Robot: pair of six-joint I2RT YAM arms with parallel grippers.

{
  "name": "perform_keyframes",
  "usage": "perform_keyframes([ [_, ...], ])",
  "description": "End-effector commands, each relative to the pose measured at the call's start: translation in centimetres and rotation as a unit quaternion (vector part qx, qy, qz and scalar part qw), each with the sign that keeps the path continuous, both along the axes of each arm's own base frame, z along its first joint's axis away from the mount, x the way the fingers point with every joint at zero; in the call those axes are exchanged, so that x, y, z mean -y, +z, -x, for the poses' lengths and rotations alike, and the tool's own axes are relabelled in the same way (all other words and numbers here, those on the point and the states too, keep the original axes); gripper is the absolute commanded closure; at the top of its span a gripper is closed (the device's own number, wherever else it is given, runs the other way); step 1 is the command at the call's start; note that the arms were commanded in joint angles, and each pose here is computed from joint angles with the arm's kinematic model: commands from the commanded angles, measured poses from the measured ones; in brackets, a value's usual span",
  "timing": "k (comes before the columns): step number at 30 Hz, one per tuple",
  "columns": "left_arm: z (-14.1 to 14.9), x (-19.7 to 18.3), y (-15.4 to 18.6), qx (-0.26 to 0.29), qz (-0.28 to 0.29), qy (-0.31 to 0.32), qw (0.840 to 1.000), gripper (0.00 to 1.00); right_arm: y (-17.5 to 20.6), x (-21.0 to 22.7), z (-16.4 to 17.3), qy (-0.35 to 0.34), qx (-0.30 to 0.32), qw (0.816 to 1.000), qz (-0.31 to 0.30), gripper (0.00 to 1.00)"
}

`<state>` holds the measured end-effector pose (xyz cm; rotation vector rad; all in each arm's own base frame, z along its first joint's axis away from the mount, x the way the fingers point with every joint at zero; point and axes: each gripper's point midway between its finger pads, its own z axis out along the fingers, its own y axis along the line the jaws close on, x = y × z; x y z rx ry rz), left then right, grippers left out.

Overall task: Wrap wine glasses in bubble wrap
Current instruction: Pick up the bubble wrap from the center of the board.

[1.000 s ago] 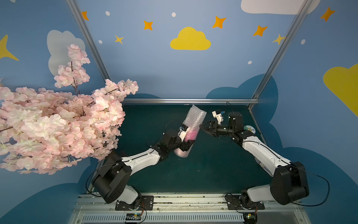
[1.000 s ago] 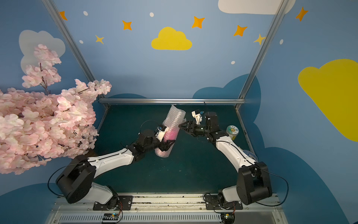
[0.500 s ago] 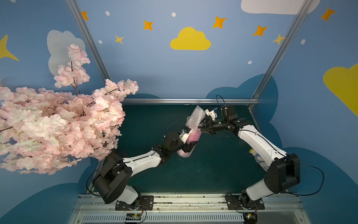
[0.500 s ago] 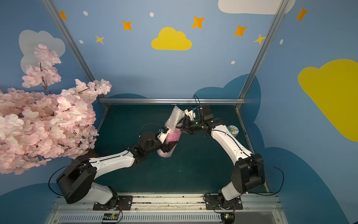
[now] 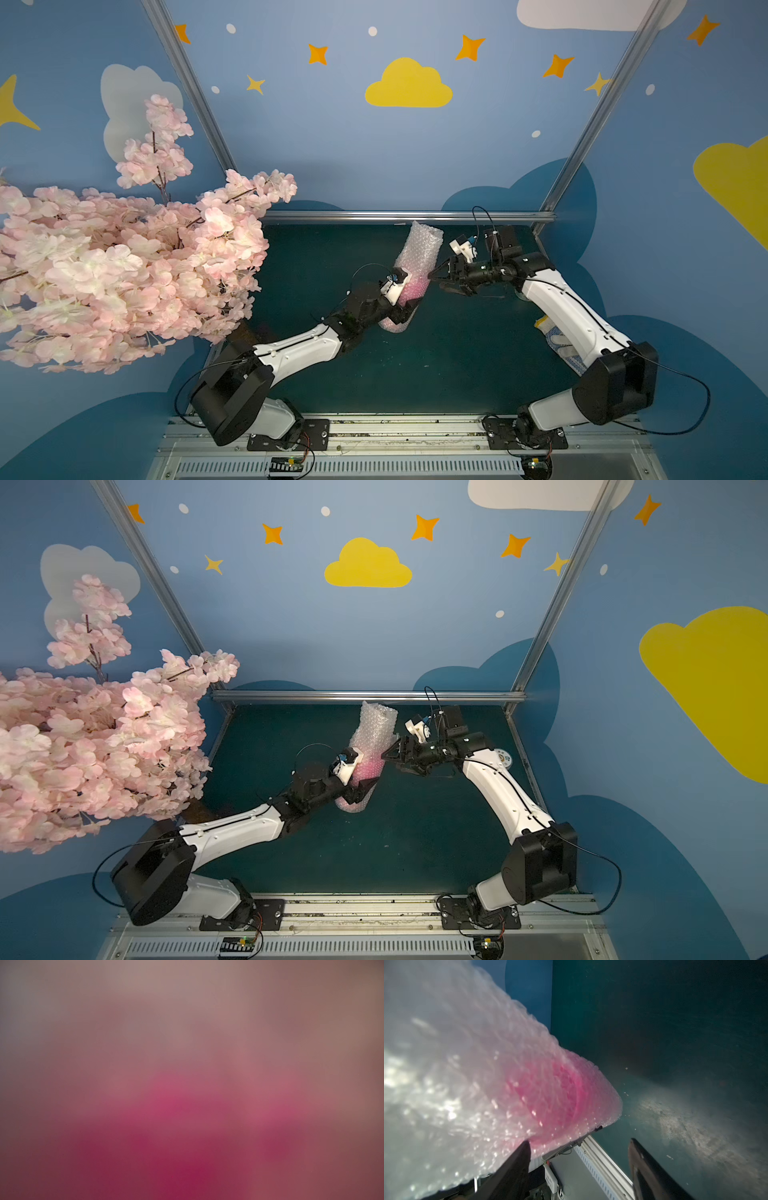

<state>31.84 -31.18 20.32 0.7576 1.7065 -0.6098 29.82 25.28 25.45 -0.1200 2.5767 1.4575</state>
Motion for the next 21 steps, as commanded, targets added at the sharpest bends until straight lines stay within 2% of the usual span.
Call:
perform_keyframes([
  [1, 0.4, 0.5, 2.3, 0.021, 0.011, -0.022, 0.999, 0.4, 0.5, -1.4, -0.8, 0.008, -0.006, 0.999, -0.036, 0.26],
  [6, 0.9, 0.9, 2.9, 0.03, 0.01, -0.039, 0.999, 0.41, -0.1, -3.3, -0.7, 0.038, -0.026, 0.998, -0.046, 0.29],
  [12, 0.7, 1.0, 3.6, 0.044, 0.006, -0.04, 0.998, 0.41, -0.9, -5.1, 2.0, 0.11, -0.044, 0.993, 0.0, 0.41],
  [18, 0.2, 1.0, 3.2, 0.052, -0.006, -0.034, 0.998, 0.41, -0.9, -5.0, 3.1, 0.125, -0.056, 0.991, 0.014, 0.64],
  [21, -0.2, 1.2, 3.0, 0.052, -0.009, -0.029, 0.998, 0.4, -1.0, -4.8, 3.3, 0.126, -0.049, 0.99, 0.036, 0.85],
])
